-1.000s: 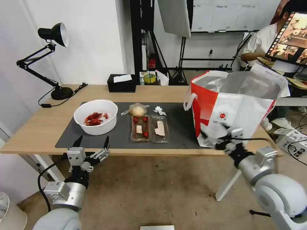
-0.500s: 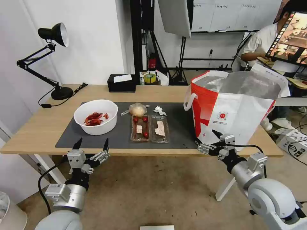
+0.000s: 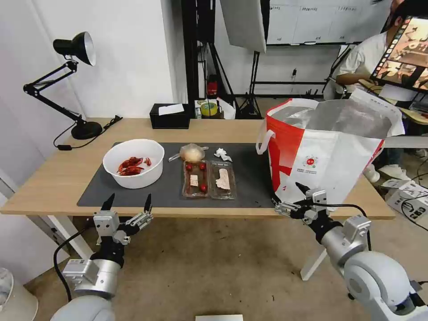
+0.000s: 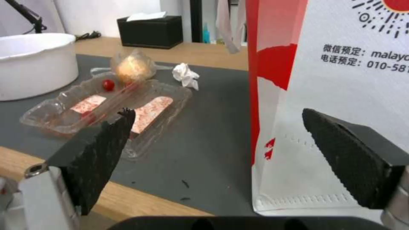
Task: Pick up the trash from the table and place it into the takeout bag.
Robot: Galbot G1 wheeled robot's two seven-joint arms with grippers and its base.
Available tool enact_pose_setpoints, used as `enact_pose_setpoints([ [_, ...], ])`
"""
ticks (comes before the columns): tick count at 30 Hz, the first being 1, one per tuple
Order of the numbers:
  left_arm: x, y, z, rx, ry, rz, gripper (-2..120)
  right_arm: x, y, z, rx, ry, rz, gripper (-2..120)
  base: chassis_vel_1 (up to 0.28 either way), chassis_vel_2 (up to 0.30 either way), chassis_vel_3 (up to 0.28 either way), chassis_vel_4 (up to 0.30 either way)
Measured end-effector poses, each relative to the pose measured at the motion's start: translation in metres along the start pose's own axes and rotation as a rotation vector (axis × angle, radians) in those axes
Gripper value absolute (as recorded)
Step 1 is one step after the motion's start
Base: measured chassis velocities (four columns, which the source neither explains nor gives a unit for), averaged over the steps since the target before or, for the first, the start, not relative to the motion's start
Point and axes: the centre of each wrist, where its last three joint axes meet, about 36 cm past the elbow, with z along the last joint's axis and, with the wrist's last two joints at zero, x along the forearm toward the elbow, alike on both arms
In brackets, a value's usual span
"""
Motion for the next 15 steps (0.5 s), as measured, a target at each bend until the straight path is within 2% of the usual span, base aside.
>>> enact_pose_setpoints([
  [3, 0.000, 0.000, 0.000, 0.000, -0.001, -0.001, 100, 0.000, 0.000, 0.000, 0.008, -0.008, 0.003, 100, 0.000, 0.000, 0.000, 0.000],
  [10, 0.000, -0.003, 0.001, 0.025, -0.001, 0.004, 100, -0.004, -0.001, 0.017, 0.053, -0.102, 0.014, 100, 0.000, 0.000, 0.000, 0.000],
  [15, 0.000, -0.004, 0.002, 0.037, 0.004, 0.002, 100, -0.004, 0.000, 0.023, 0.065, -0.114, 0.011, 100, 0.000, 0.000, 0.000, 0.000],
])
